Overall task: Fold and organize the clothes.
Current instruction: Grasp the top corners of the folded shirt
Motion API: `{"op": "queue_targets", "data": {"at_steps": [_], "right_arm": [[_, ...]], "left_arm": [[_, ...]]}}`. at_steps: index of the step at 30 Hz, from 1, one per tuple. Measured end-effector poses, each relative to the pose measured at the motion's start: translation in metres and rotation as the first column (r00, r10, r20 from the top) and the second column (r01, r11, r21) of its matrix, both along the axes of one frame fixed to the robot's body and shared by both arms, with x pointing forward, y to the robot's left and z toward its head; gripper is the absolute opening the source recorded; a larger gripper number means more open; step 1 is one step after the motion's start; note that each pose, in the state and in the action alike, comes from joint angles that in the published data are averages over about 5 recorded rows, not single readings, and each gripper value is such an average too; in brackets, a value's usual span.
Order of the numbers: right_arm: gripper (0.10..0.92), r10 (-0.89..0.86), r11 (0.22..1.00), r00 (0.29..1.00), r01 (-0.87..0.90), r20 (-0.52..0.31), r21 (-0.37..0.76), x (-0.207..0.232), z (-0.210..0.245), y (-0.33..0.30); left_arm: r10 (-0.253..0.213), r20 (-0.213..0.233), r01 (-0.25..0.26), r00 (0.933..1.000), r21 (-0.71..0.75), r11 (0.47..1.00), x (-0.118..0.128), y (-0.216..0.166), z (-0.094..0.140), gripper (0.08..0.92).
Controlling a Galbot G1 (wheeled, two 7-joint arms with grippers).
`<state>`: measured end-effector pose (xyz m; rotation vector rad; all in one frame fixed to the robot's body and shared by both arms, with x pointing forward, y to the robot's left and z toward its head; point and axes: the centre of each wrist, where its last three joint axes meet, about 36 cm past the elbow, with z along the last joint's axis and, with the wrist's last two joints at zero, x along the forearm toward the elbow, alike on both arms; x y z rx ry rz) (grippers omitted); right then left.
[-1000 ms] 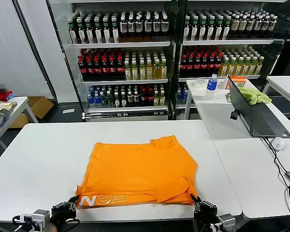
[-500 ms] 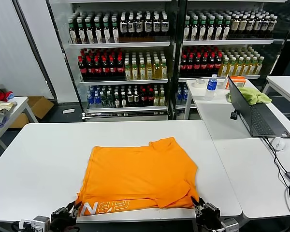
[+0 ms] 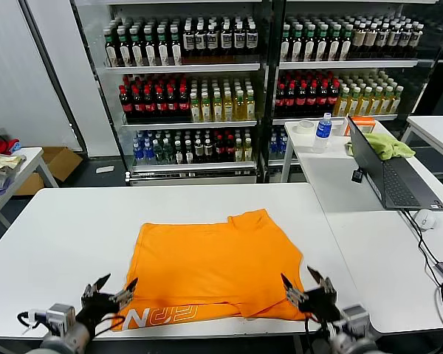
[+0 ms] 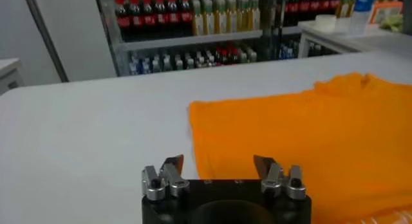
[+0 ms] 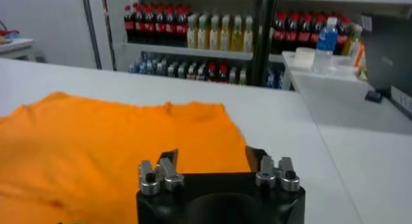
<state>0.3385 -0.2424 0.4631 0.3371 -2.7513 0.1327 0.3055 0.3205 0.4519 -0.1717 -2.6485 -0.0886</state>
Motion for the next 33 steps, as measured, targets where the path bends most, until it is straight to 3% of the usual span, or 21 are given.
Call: {"op": "queue_targets", "data": {"at_steps": [4, 15, 33], "right_arm": [[0.822, -0.012, 1.0, 1.0, 0.012, 0.008, 0.01, 0.04, -0.008, 0.002], [0.823, -0.022, 0.999, 1.0, 0.022, -0.01, 0.042, 0.135, -0.02, 0.022], [0.823, -0.072, 0.994, 0.995, 0.078, -0.074, 0.072, 0.229, -0.052, 0.044]], "left_arm": [[0.0, 0.016, 0.0, 0.9999, -0.02, 1.0, 0.024, 0.009, -0.007, 0.818], [-0.007, 0.045, 0.01, 0.9989, -0.07, 0.997, 0.094, 0.019, -0.026, 0.823], [-0.036, 0.028, 0.038, 0.999, -0.081, 0.996, 0.194, 0.022, -0.062, 0.823]]}}
